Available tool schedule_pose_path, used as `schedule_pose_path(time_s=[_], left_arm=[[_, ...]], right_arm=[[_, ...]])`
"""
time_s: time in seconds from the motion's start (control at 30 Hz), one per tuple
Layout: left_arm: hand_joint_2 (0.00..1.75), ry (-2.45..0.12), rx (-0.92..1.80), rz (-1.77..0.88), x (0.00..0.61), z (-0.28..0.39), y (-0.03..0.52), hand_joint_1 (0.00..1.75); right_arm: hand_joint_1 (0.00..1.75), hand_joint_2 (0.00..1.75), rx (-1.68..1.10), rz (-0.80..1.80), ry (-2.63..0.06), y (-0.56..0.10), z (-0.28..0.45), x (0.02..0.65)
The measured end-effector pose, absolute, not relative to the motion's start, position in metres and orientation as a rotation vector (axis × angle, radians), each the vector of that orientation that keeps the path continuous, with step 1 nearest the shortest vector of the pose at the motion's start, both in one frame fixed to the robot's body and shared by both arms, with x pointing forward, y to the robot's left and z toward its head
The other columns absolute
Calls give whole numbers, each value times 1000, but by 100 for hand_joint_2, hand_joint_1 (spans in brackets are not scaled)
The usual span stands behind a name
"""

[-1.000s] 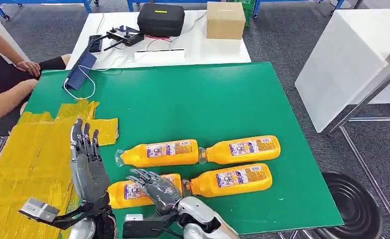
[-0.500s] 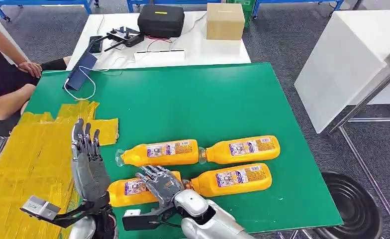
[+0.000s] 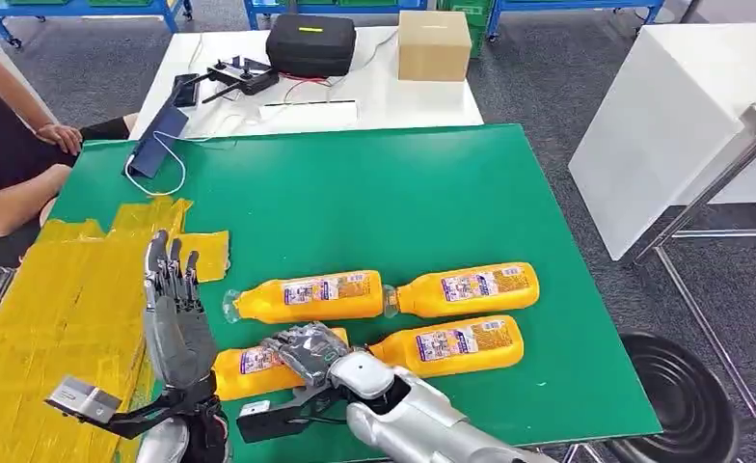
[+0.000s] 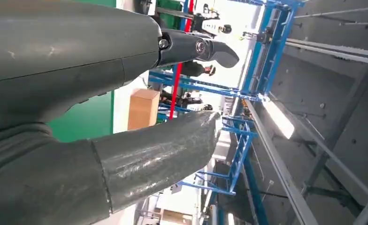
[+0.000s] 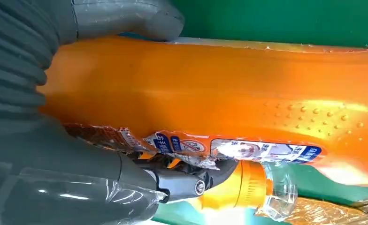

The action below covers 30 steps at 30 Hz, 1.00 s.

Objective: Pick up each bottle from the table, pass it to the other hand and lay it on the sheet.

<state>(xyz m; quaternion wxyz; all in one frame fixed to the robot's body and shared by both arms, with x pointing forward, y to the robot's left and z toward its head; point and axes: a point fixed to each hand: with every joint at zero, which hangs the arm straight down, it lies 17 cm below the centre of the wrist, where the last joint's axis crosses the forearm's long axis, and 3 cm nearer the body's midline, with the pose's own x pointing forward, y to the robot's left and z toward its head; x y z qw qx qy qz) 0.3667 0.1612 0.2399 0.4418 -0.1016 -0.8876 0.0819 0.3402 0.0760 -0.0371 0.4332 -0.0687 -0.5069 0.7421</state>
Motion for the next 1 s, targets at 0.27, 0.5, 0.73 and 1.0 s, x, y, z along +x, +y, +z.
schedule_pose_path(time_s=[0.27,0.5,0.73,1.0], left_arm=[[0,-2202,-258,203,370,240,160,0],[175,-2166,-154,319,375,230,181,0],[175,-2099,180,650,354,223,268,0],[175,-2122,392,776,327,245,318,0]], right_arm=[[175,175,-144,1852,-1240,75,-40,340],[175,175,9,1354,-1506,93,8,346],[175,175,200,776,-1734,70,86,317],[175,175,240,610,-1824,50,129,321]])
